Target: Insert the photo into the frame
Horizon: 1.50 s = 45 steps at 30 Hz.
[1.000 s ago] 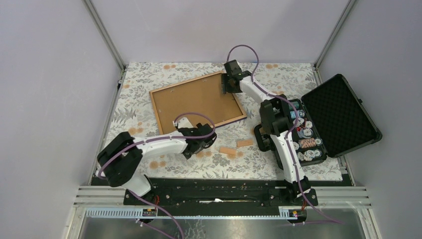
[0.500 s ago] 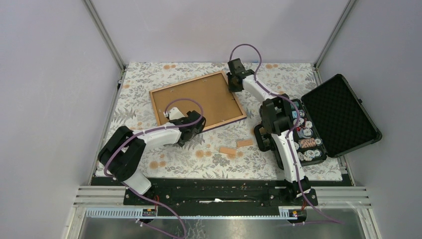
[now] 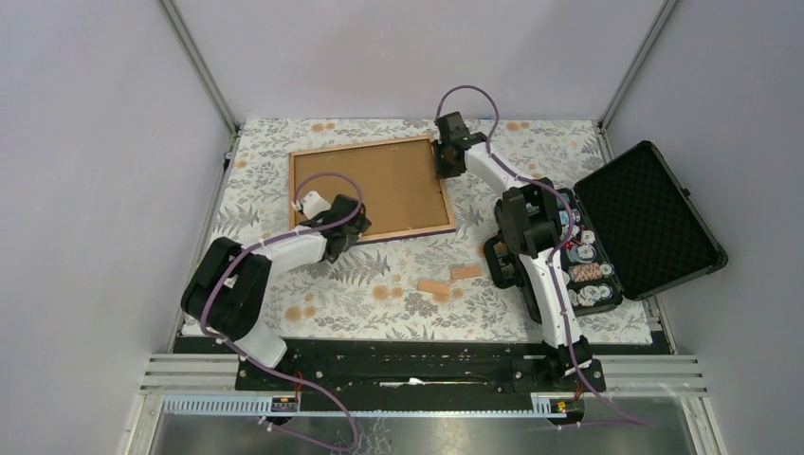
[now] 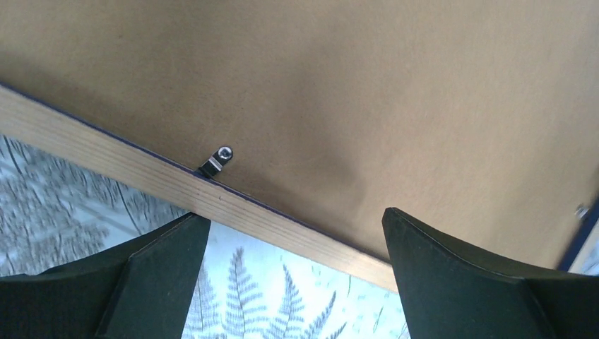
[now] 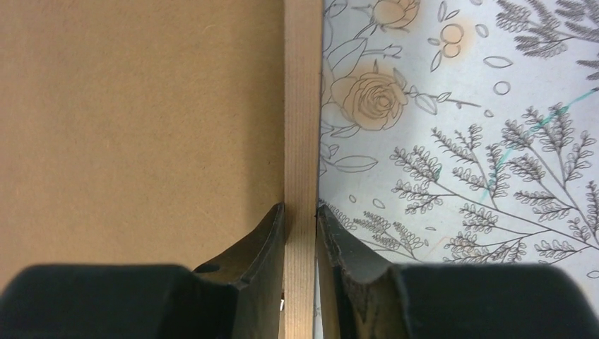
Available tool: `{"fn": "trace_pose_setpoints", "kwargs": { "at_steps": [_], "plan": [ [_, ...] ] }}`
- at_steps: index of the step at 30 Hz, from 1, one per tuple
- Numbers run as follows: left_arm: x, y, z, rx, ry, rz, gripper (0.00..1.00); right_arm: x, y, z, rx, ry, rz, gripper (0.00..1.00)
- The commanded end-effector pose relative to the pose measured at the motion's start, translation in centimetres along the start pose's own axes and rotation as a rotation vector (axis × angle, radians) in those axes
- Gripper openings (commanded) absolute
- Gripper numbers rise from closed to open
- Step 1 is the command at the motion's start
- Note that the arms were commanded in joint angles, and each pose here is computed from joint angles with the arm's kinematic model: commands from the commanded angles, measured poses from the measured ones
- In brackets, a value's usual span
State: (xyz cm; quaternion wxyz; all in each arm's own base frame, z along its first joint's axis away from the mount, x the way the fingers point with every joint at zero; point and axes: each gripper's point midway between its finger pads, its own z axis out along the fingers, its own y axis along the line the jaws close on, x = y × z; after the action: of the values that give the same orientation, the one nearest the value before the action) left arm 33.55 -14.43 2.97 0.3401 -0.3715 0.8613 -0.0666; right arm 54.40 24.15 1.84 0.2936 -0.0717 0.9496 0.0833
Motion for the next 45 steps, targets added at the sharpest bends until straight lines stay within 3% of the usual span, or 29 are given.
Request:
{"fn": "trace_pose_setpoints", "kwargs": {
  "at_steps": [1,7,15,22,26,31,35,41,45],
  "plan": [
    [-1.2,3.1,2.4,-0.033,0.057,-0.057,0.98,6.8,2.6,-1.5,-0.157,0.261,-0.072,0.12],
    [-6.3,3.5,3.3,-0.002,0.005,-0.093,0.98,10.4,3.7,-3.2,-0.248,0.411,-0.181,0.18],
    [-7.9,5.8,4.9,-0.008,-0.017,-0.168,0.98,13.5,6.3,-7.2,-0.256,0.497,-0.307,0.17],
    [-8.9,6.5,5.1,0.063,-0.018,-0.158,0.99,13.4,10.3,-9.0,-0.251,0.319,0.101,0.17],
    [-9.7,5.6,4.6,0.177,-0.037,-0.155,0.99,14.1,14.6,-10.8,-0.301,0.239,0.179,0.18],
    [-10.3,3.9,3.1,0.435,-0.053,-0.157,0.98,16.4,20.0,-12.7,-0.392,0.231,0.180,0.44],
    [-11.0,4.4,2.6,0.495,-0.073,-0.157,0.98,17.4,21.4,-14.4,-0.425,0.208,0.094,0.61],
    [-10.9,4.6,2.4,0.502,-0.076,-0.169,0.99,10.2,17.5,-18.1,-0.238,-0.078,-0.083,0.97],
    [-10.8,5.3,2.0,0.487,-0.096,-0.198,0.98,4.4,16.9,-18.1,-0.146,-0.254,-0.178,1.00]
  ]
}}
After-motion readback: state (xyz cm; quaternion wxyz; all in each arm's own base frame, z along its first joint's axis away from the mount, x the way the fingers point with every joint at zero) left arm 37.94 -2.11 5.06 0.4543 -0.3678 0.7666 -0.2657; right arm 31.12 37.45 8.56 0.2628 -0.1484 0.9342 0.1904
